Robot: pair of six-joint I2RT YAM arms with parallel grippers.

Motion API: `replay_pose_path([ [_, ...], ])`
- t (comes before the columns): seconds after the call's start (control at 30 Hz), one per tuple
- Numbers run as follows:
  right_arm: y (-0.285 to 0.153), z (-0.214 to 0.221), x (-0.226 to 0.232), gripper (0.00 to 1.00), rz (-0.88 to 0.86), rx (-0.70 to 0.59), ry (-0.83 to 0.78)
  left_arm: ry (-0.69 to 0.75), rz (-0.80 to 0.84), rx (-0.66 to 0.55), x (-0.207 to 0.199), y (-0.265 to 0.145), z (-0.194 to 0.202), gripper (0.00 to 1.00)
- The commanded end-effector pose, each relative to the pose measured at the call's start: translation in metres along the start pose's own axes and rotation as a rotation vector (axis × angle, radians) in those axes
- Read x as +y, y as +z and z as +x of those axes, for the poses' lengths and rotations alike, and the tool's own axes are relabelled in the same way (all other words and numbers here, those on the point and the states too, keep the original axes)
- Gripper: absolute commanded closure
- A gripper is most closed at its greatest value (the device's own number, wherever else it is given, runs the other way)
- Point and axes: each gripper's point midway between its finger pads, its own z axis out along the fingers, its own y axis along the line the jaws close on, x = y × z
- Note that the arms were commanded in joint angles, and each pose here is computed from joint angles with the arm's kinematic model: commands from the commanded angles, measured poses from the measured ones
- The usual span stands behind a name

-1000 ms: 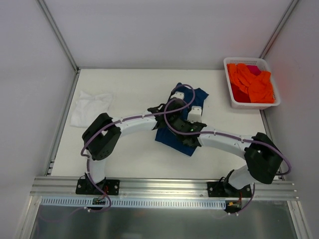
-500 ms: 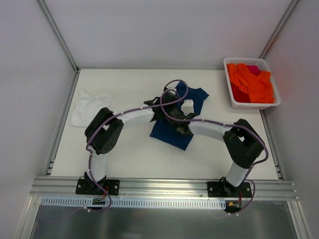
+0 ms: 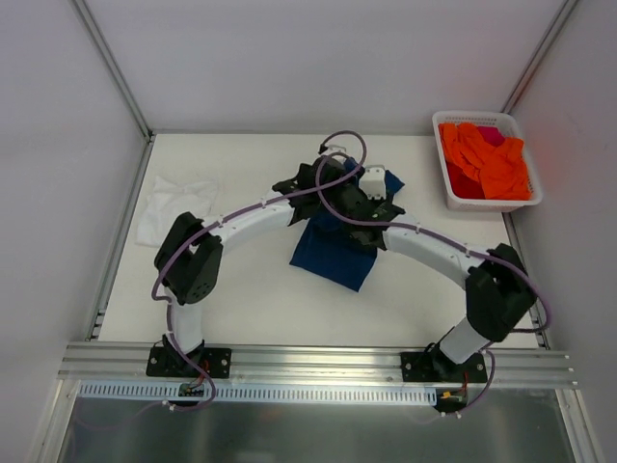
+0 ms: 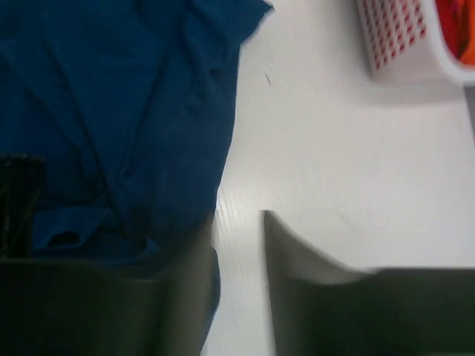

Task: Fold and stack the t-shirts
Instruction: Fold the folded rectangular tshirt in 1/3 of the way

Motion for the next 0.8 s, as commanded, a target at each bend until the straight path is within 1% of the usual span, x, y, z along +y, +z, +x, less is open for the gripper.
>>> replay_pose_path([
  [0.0,-0.040,-0.056,-0.004,0.89,-0.137,-0.119,0.110,-0.043,0.142,-0.130,-0.030,-0.060,-0.045,0.41],
  [0.03,-0.042,-0.044,0.004,1.00,-0.193,-0.083,0.111,-0.067,0.129,-0.092,-0.026,-0.058,-0.026,0.82],
  [0.07,-0.046,-0.041,0.007,1.00,-0.236,-0.071,0.115,-0.083,0.123,-0.071,-0.023,-0.058,-0.015,1.00],
  [0.1,-0.048,-0.036,0.014,1.00,-0.279,-0.054,0.113,-0.111,0.144,-0.056,-0.025,-0.063,-0.009,1.00],
  [0.13,-0.052,-0.028,0.026,0.99,-0.352,-0.016,0.105,-0.111,0.138,-0.013,-0.022,-0.061,0.013,1.00],
  [0.2,-0.051,-0.011,0.041,0.99,-0.417,0.023,0.114,-0.135,0.148,0.025,-0.024,-0.064,0.031,1.00],
  [0.23,-0.053,-0.004,0.051,0.99,-0.463,0.048,0.120,-0.139,0.135,0.062,-0.020,-0.061,0.051,1.00],
  [0.27,-0.049,0.008,0.056,0.99,-0.473,0.073,0.128,-0.147,0.128,0.080,-0.019,-0.061,0.060,1.00],
  [0.3,-0.046,0.012,0.063,0.99,-0.486,0.080,0.137,-0.160,0.118,0.108,-0.016,-0.060,0.075,1.00],
  [0.37,-0.043,0.024,0.072,1.00,-0.503,0.116,0.146,-0.183,0.099,0.126,-0.012,-0.059,0.087,1.00],
  [0.4,-0.040,0.031,0.081,0.99,-0.522,0.135,0.141,-0.202,0.084,0.154,-0.008,-0.057,0.101,1.00],
  [0.5,-0.033,0.040,0.095,0.99,-0.540,0.163,0.146,-0.226,0.097,0.177,-0.009,-0.053,0.119,1.00],
  [0.77,-0.026,0.042,0.111,1.00,-0.546,0.188,0.146,-0.254,0.128,0.216,-0.017,-0.037,0.142,1.00],
])
